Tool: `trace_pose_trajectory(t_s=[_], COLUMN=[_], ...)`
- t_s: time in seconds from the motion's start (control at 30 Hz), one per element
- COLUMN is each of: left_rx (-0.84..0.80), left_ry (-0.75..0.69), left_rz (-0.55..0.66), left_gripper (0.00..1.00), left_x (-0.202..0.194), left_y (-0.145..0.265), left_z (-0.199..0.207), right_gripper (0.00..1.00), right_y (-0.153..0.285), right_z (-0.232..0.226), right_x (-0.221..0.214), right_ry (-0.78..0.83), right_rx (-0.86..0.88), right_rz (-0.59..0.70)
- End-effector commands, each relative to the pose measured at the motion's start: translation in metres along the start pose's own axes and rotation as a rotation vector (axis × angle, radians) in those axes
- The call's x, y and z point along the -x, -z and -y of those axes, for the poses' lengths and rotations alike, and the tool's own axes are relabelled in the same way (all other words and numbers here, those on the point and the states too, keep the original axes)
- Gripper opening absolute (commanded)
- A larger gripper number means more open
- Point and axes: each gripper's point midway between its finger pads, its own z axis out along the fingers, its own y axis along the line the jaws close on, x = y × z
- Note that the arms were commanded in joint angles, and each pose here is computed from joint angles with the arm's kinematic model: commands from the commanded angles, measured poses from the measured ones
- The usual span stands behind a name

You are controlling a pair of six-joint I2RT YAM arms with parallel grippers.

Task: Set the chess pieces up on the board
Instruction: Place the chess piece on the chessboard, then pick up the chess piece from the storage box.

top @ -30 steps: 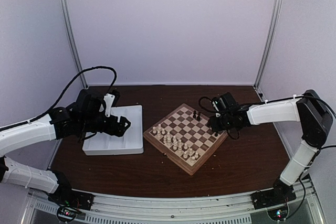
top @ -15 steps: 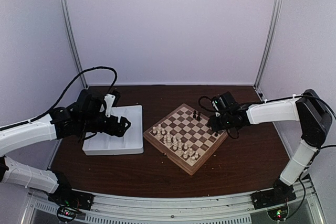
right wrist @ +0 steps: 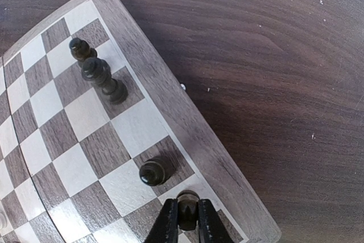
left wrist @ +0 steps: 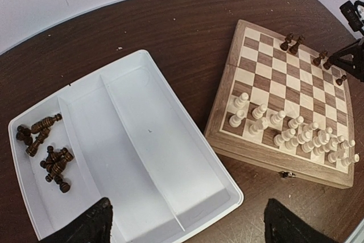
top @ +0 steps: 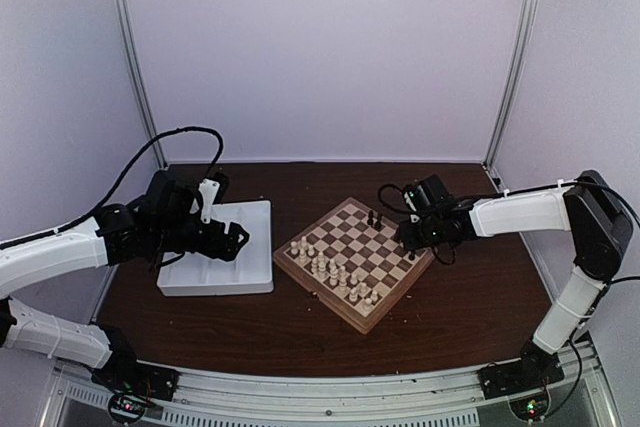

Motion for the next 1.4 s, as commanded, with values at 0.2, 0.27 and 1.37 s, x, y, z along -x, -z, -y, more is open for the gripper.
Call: trace_pose_trajectory(t_s=[0.2, 0.27, 1.37], left_rx=[-0.007, -0.002, 0.489], left_ry=[0.012, 0.014, 0.540], left_rz=[0.040, 0.042, -0.298], left_gripper=[0.92, 0.92, 0.50], left_x=[0.015, 0.016, -0.062], left_y=[0.003, 0.004, -0.066], left_z=[0.003, 0.002, -0.170], right_gripper=[0.26, 0.31, 0.35], right_y=[0.012, 0.016, 0.106], right_z=[0.008, 0.009, -0.006], right_x=[0.010, 0.014, 0.040], right_ry=[-0.011, -0.014, -0.050], right_rx=[-0.024, -0.024, 0.186], right_rz=[0.032, 0.046, 0.204])
